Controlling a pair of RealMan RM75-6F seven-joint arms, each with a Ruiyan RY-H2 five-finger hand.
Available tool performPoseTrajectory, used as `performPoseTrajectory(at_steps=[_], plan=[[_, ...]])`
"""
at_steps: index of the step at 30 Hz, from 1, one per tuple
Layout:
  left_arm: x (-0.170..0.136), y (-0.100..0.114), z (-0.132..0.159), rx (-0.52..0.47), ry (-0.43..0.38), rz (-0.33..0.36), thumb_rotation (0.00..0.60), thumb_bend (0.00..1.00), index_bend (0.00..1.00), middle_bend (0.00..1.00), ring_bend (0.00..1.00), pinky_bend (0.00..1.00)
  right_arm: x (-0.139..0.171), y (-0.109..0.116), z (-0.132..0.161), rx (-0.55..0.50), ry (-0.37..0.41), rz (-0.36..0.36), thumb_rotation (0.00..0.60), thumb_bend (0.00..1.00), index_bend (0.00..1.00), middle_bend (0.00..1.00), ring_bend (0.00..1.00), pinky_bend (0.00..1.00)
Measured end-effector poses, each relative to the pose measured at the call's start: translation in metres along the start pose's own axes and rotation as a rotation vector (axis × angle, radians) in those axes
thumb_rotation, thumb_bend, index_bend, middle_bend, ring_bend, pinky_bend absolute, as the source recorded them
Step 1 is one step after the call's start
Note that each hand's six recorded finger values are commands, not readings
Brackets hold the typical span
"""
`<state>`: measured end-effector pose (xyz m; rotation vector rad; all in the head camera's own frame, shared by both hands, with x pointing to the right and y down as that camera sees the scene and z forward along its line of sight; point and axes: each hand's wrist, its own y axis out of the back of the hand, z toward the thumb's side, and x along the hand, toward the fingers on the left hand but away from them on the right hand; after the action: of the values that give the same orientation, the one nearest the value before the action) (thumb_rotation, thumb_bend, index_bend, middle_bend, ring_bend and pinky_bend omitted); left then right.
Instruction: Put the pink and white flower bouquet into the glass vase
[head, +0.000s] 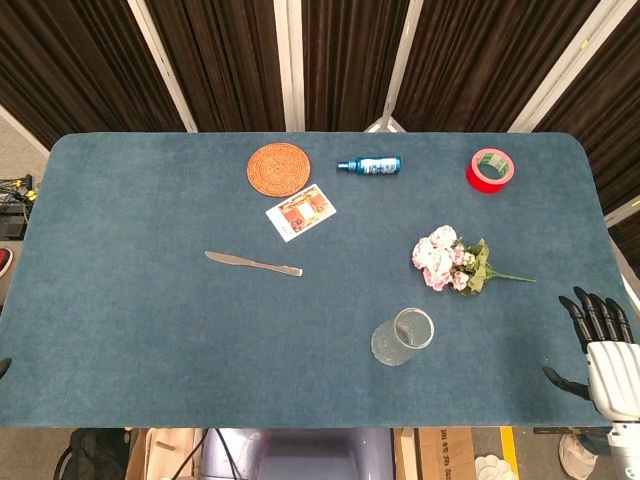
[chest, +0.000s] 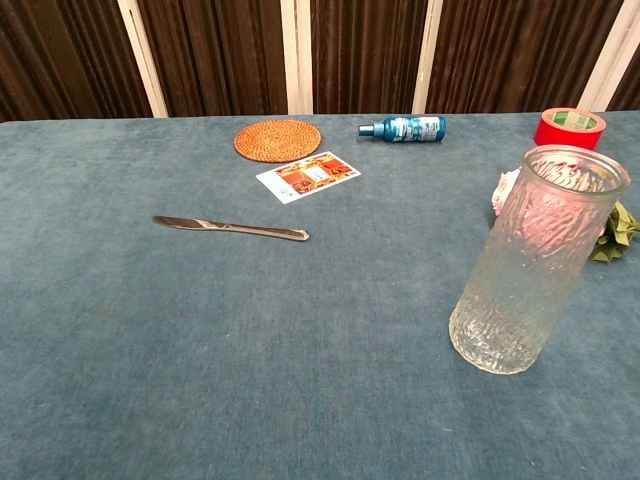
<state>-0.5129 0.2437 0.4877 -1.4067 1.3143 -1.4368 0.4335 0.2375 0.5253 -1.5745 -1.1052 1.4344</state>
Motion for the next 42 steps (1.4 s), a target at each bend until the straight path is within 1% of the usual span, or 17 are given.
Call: performPoseTrajectory(at_steps=[4,7,10,13,17,22,26,29,34,38,42], plan=[[-0.002,0.003,0.000,-0.011,-0.001,0.016,0.600,0.21,0.08,0.00,0.00,0.05,-0.004,-0.004,0.000,-0.019,0.002,0.021,0.600,0.09,0.12,0.03,0.01,0.00],[-0.004,0.002,0.001,-0.009,-0.007,0.012,0.600,0.21,0.08,0.00,0.00,0.05,-0.009,-0.007,0.002,-0.034,0.009,0.039,0.600,0.09,0.12,0.03,0.01,0.00],[-0.005,0.002,0.002,-0.008,-0.014,0.013,0.600,0.21,0.08,0.00,0.00,0.05,-0.017,-0.012,0.004,-0.053,0.022,0.070,0.600,0.09,0.12,0.03,0.01,0.00],[-0.005,0.003,0.003,-0.009,-0.015,0.019,0.600,0.21,0.08,0.00,0.00,0.05,-0.029,-0.019,0.006,-0.085,0.035,0.118,0.600,0.09,0.12,0.03,0.01,0.00],[-0.003,0.002,0.002,-0.004,-0.009,0.021,0.600,0.21,0.08,0.00,0.00,0.05,-0.057,-0.027,0.006,-0.121,0.035,0.176,0.600,0.08,0.12,0.03,0.01,0.00],[-0.001,-0.001,0.004,0.006,-0.009,0.018,0.600,0.21,0.08,0.00,0.00,0.05,-0.090,-0.032,0.008,-0.140,0.013,0.222,0.600,0.09,0.12,0.03,0.01,0.00],[-0.002,-0.001,0.005,0.009,-0.010,0.021,0.600,0.21,0.08,0.00,0.00,0.05,-0.116,-0.041,0.016,-0.158,0.007,0.283,0.600,0.09,0.12,0.03,0.00,0.00],[-0.003,0.002,0.003,0.010,0.001,0.031,0.600,0.21,0.08,0.00,0.00,0.05,-0.138,-0.046,0.023,-0.172,-0.006,0.315,0.600,0.08,0.12,0.04,0.00,0.00],[-0.002,0.003,0.001,0.017,0.013,0.038,0.600,0.21,0.08,0.00,0.00,0.05,-0.167,-0.058,0.036,-0.188,-0.026,0.357,0.600,0.08,0.12,0.04,0.00,0.00],[-0.001,0.001,0.002,0.029,0.012,0.033,0.600,0.21,0.08,0.00,0.00,0.05,-0.190,-0.067,0.047,-0.171,-0.034,0.377,0.600,0.08,0.12,0.03,0.00,0.00],[0.000,-0.002,0.004,0.038,0.014,0.029,0.600,0.21,0.08,0.00,0.00,0.05,-0.202,-0.080,0.054,-0.167,-0.050,0.408,0.600,0.09,0.12,0.03,0.00,0.00]])
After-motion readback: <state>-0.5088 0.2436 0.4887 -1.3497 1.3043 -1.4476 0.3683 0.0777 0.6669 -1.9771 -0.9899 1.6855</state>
